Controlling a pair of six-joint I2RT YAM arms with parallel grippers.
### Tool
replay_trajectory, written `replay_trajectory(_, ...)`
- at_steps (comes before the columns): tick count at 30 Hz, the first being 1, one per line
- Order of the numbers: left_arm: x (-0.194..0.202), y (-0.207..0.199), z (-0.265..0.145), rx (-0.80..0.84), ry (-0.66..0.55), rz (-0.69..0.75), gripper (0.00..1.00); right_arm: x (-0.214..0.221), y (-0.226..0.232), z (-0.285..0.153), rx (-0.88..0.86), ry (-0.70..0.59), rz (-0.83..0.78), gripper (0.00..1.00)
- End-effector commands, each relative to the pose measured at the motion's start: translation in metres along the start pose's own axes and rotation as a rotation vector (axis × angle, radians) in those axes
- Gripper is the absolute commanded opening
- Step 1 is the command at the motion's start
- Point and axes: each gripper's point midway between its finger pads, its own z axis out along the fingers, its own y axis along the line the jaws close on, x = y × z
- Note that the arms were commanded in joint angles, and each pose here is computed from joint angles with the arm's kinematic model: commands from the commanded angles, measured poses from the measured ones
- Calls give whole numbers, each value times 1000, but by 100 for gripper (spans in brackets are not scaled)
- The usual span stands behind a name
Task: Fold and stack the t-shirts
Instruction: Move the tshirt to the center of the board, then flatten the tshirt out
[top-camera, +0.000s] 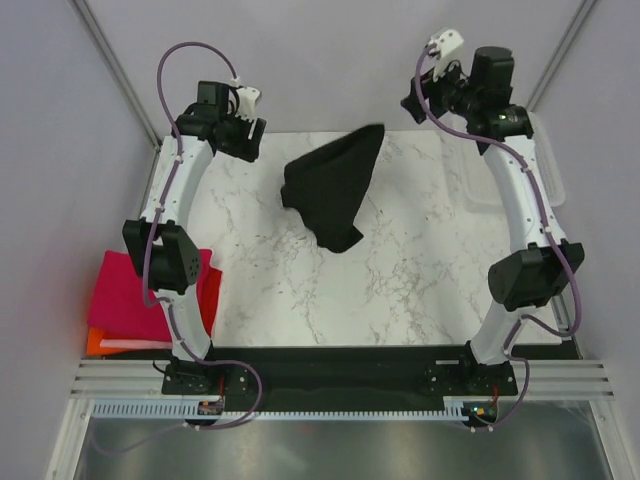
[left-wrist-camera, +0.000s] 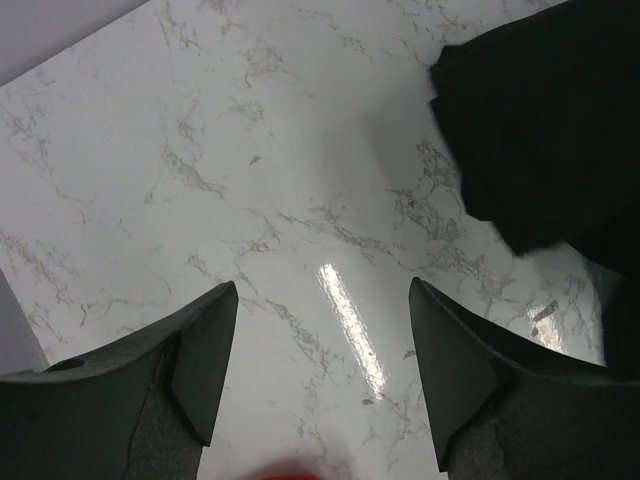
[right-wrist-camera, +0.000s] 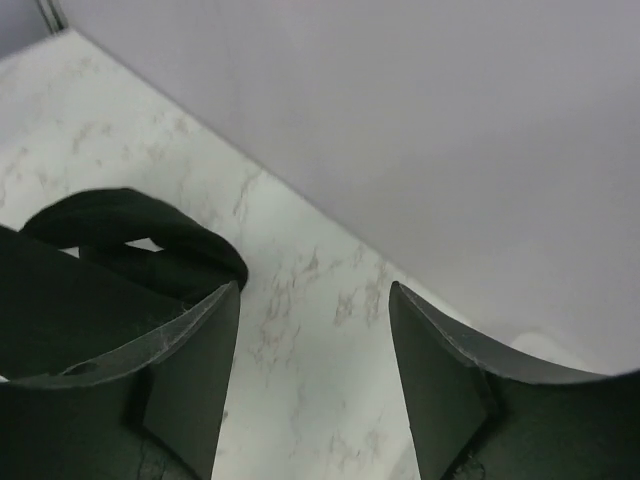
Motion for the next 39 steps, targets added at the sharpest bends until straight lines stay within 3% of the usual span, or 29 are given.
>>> replay_trajectory(1,-20,-4,-23,10,-82,-21,76,105,5,29,5,252,39,69)
replay_trajectory(2,-19,-3,-24,6,-81,-19,76,121,14,29,-15,293,44,69)
replay_trajectory(5,-14,-1,-31,-12,-72,-5,77,118,62,28,-148,279,-13,68)
replay_trajectory(9,-1,1,-35,-9,-52,-14,76,134,166,29,-410,301,-139,66)
replay_trajectory(15,10,1,-44,7,-39,-32,73,156,269,46,-637,337,-199,65)
replay_trajectory(18,18,-2,-50,25,-33,-47,70,202,301,65,-685,438,-244,62)
replay_trajectory(29,52,2,-58,37,1,-68,70,269,323,96,-657,571,-395,61)
replay_trajectory(38,61,0,-55,71,11,-78,70,231,299,157,-408,397,-414,58)
replay_trajectory(39,61,-2,-54,75,11,-84,70,241,300,164,-401,411,-418,58)
